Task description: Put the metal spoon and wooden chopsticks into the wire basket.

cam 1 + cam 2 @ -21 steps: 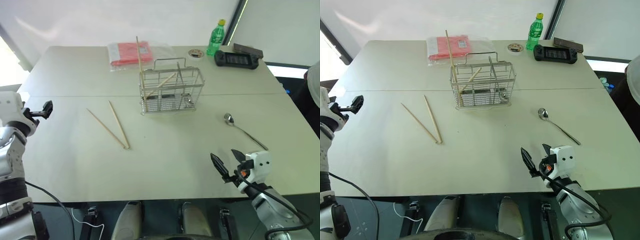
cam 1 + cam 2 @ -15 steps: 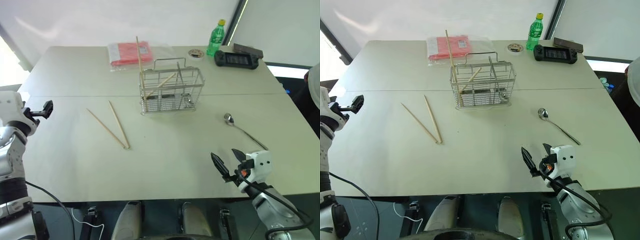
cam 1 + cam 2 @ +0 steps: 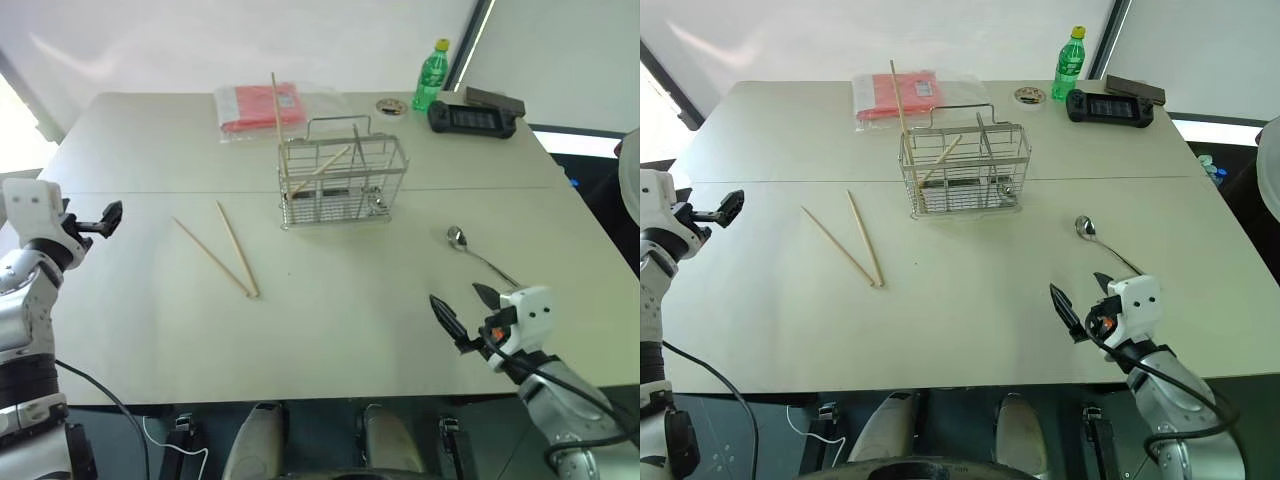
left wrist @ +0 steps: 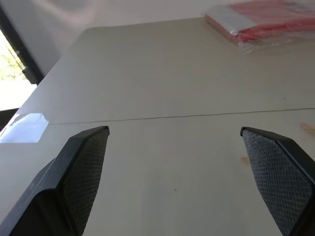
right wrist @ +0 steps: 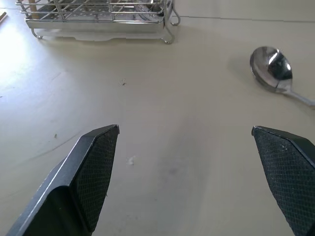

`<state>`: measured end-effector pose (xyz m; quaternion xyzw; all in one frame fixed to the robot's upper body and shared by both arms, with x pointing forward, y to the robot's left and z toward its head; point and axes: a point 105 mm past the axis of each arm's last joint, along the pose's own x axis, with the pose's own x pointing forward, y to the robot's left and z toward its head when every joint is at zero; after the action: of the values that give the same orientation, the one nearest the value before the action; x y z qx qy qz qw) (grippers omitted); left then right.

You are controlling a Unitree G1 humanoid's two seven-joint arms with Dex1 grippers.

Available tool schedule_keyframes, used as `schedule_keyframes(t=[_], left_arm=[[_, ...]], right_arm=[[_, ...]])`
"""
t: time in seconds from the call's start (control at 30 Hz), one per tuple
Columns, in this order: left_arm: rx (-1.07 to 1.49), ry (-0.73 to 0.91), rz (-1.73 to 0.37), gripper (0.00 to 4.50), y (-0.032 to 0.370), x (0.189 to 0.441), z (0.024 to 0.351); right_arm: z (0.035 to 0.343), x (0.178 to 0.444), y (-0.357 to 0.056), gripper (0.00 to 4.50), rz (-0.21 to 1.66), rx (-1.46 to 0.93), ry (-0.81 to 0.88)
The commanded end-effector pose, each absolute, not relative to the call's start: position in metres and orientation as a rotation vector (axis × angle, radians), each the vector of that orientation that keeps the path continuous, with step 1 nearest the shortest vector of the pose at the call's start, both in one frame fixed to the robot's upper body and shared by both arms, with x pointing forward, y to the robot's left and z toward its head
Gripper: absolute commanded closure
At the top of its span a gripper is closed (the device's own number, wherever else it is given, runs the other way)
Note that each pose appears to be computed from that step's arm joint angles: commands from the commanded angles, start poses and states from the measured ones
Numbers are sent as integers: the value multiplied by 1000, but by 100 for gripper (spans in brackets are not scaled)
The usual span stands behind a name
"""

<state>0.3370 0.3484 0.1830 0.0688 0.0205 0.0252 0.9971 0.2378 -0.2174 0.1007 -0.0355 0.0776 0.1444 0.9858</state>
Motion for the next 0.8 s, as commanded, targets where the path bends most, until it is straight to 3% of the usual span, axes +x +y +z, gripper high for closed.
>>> schedule_keyframes(t=[0.03, 0.23, 0.5, 0.63, 0.8], left_arm=[[130, -20, 0, 1, 337, 336, 215], [139, -27, -262, 1, 288, 334, 244], [302, 75, -935, 1, 185, 276, 245], [317, 84, -1069, 1, 165, 266, 247], [316, 60, -1129, 1, 144, 271, 248]], right_arm=[[118, 240, -224, 0, 320, -116, 131], [154, 254, -237, 0, 433, -266, 144], [171, 273, -276, 0, 577, -404, 402], [170, 291, -291, 0, 567, -393, 469], [156, 317, -301, 0, 539, -399, 527]])
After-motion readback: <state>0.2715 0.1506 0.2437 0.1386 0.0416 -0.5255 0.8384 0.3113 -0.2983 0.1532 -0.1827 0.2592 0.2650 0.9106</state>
